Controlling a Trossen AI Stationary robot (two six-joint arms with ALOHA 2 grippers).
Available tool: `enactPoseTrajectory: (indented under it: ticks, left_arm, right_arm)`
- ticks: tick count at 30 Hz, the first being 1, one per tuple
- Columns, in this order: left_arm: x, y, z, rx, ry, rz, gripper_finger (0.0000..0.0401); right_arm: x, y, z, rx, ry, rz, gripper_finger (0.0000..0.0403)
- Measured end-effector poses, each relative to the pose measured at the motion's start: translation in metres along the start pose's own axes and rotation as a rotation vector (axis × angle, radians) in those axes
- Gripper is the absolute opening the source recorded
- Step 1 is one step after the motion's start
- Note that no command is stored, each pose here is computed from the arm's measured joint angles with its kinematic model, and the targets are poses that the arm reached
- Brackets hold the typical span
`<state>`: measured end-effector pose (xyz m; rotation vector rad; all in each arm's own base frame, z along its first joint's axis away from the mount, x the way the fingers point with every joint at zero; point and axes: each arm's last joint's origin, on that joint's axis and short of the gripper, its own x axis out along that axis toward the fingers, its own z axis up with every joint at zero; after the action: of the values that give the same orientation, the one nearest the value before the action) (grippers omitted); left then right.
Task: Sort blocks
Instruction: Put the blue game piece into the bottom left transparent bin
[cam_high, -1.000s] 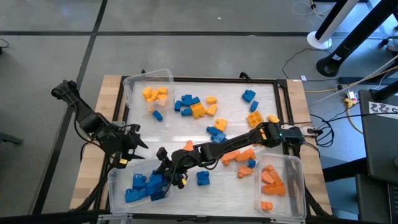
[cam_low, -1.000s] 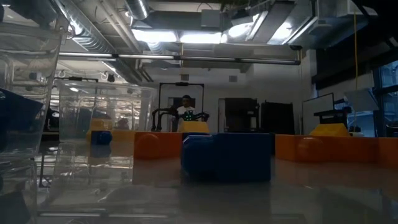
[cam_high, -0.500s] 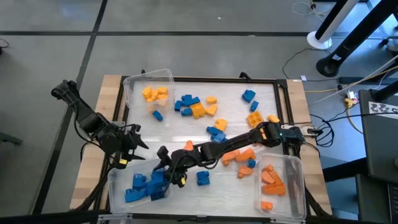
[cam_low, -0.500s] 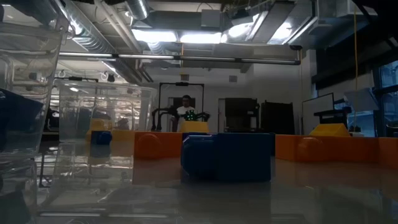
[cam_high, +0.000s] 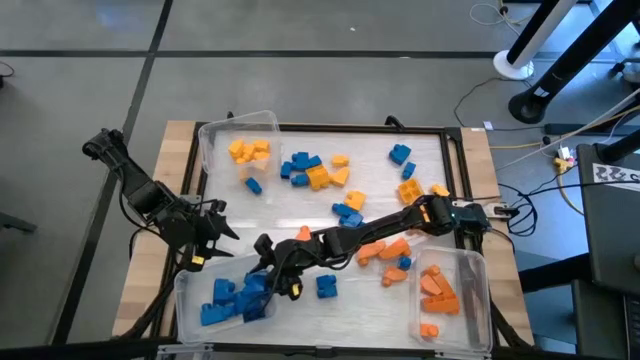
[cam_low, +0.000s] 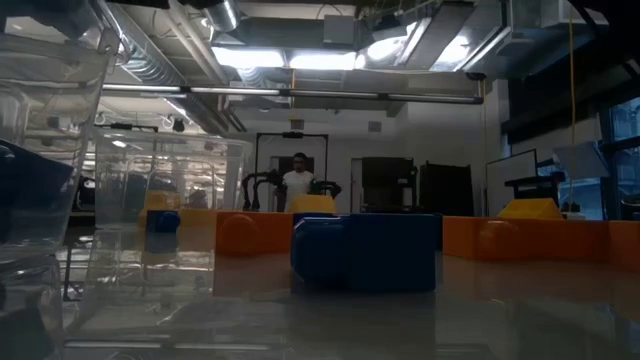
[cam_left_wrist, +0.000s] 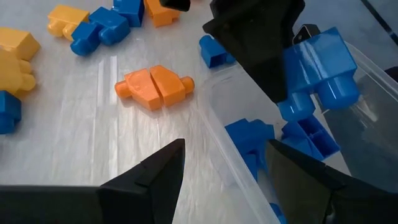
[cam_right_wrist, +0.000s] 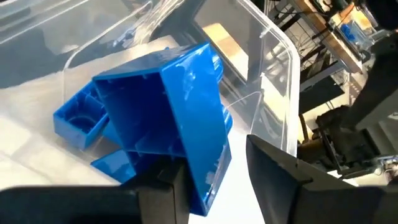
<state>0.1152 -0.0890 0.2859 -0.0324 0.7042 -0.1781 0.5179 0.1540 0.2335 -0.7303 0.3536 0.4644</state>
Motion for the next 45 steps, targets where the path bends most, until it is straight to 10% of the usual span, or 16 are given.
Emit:
enactPoseTrajectory:
  ticks: [27, 45]
  left_arm:
    - [0.0, 0.0, 0.0, 0.02, 0.005, 0.002, 0.021]
    - [0.0, 0.0, 0.0, 0.02, 0.004, 0.001, 0.021]
  right_arm:
    - [-0.013, -0.006, 0.002, 0.094, 0.036, 0.028, 0.0146]
    - [-0.03, -0.02, 0.004, 0.141, 0.07, 0.028, 0.0268]
